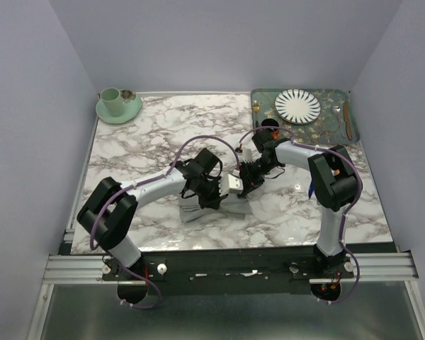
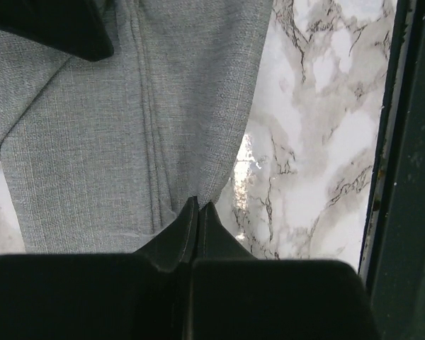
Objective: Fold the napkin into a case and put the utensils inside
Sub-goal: Pass from the left arm to the right
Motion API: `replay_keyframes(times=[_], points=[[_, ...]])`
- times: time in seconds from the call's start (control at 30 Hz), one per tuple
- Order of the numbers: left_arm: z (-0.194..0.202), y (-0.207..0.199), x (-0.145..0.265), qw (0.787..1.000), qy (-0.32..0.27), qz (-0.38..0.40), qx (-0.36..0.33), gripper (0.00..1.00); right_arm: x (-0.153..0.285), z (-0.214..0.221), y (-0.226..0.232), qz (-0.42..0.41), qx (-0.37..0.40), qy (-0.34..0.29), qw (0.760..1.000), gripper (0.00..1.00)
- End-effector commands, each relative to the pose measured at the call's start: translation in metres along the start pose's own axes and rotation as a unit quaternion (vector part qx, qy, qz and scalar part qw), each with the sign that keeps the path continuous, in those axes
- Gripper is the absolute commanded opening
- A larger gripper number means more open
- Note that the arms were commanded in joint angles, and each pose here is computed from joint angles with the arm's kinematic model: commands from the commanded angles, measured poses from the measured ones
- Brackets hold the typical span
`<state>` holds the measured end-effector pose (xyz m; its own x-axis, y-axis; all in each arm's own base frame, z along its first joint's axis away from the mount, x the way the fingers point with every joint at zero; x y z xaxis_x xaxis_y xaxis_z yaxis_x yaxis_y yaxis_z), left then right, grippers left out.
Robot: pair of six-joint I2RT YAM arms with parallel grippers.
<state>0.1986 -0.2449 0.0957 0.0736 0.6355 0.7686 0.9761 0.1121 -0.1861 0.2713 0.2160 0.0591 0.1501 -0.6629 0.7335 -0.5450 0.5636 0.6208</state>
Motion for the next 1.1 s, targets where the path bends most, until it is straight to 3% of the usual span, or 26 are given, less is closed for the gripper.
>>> replay_keyframes(times=[0.0, 0.33, 0.73, 1.07], points=[[-0.007, 0.007, 0.008, 0.994, -0.026, 0.087, 0.065, 0.00, -0.004, 0.012, -0.011, 0.024, 0.008, 0.025, 0.999, 0.29], [-0.018, 0.054, 0.011, 0.977, -0.058, 0.135, 0.157, 0.00, -0.004, 0.010, -0.011, 0.021, 0.013, 0.026, 0.999, 0.29], [0.011, 0.090, -0.007, 0.953, -0.041, 0.163, 0.254, 0.00, 0.005, 0.005, -0.002, 0.014, 0.021, 0.017, 1.000, 0.32], [0.023, 0.091, -0.016, 0.943, -0.015, 0.176, 0.282, 0.00, 0.065, -0.017, 0.034, 0.041, 0.111, -0.057, 0.991, 0.55]])
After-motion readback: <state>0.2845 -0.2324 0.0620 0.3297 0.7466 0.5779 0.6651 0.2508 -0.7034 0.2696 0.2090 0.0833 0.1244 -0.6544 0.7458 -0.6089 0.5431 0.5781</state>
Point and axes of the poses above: each gripper's point midway between its finger pads, its own x axis back along the fingers, its own y axis along the line the jaws close on, z = x × y, the point moved 5 cm from there along x, back along the fingers, and after that the axes turned 5 degrees about x, right-handed, at the moved point
